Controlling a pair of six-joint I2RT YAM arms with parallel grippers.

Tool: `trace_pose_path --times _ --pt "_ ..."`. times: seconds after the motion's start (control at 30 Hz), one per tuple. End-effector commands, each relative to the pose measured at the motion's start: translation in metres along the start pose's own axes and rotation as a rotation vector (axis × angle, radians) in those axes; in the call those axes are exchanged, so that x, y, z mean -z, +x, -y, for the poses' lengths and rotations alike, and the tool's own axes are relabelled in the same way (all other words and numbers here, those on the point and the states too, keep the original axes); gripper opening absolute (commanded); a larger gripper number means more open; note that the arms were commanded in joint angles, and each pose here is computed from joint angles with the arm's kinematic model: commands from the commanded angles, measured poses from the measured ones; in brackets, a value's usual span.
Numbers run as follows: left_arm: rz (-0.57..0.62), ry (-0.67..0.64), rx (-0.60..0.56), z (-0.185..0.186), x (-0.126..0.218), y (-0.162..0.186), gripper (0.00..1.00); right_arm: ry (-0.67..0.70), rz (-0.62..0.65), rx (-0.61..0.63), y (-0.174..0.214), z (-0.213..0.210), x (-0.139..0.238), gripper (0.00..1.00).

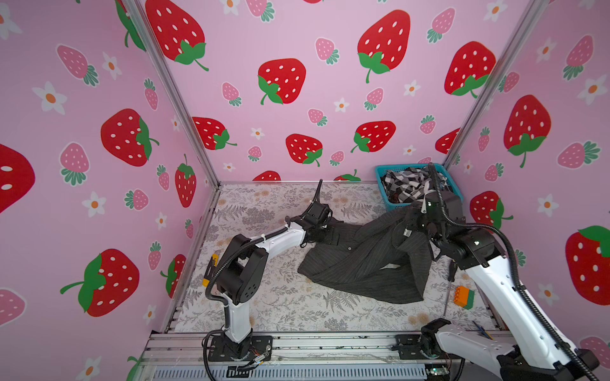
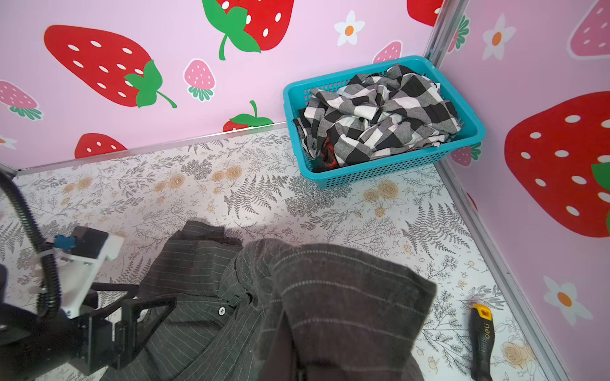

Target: Fold and stack the long sleeve shirts

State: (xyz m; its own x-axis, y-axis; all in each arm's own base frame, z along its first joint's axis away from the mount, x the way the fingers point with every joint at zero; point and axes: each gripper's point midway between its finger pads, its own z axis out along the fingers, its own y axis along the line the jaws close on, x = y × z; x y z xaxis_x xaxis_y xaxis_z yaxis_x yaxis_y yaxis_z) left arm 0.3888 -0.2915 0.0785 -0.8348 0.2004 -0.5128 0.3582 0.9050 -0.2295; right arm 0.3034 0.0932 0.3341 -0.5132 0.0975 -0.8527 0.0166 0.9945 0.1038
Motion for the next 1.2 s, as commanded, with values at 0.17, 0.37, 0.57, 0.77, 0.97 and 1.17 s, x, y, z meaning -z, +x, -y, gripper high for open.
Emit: trace_pose_path --times 0.17,0.37,0.57,0.77,0.97,1.17 --pt "-0.085 -0.139 0.092 -0.028 -0.001 0.021 0.9 0.022 0.062 -0.026 -0.016 0.012 0.01 0.0" --pt "-0.158 -0.015 0.249 -0.018 -0.002 0.06 0.81 0.064 0.064 -0.044 -0.021 0.022 0.008 0.0" --pt "-0.172 0.01 0.303 -0.016 -0.017 0.048 0.76 -0.025 0.056 -0.057 -0.019 0.006 0.003 0.0" --pt "-0.179 -0.012 0.341 -0.025 -0.031 0.036 0.68 -0.038 0.059 -0.057 -0.017 0.006 0.006 0.0" --pt "-0.24 -0.02 0.354 -0.026 -0.049 0.045 0.45 -0.044 0.07 -0.059 -0.02 0.006 0.009 0.0" --pt "-0.232 0.01 0.378 -0.021 -0.043 0.044 0.16 -0.044 0.081 -0.056 -0.025 0.004 0.009 0.0"
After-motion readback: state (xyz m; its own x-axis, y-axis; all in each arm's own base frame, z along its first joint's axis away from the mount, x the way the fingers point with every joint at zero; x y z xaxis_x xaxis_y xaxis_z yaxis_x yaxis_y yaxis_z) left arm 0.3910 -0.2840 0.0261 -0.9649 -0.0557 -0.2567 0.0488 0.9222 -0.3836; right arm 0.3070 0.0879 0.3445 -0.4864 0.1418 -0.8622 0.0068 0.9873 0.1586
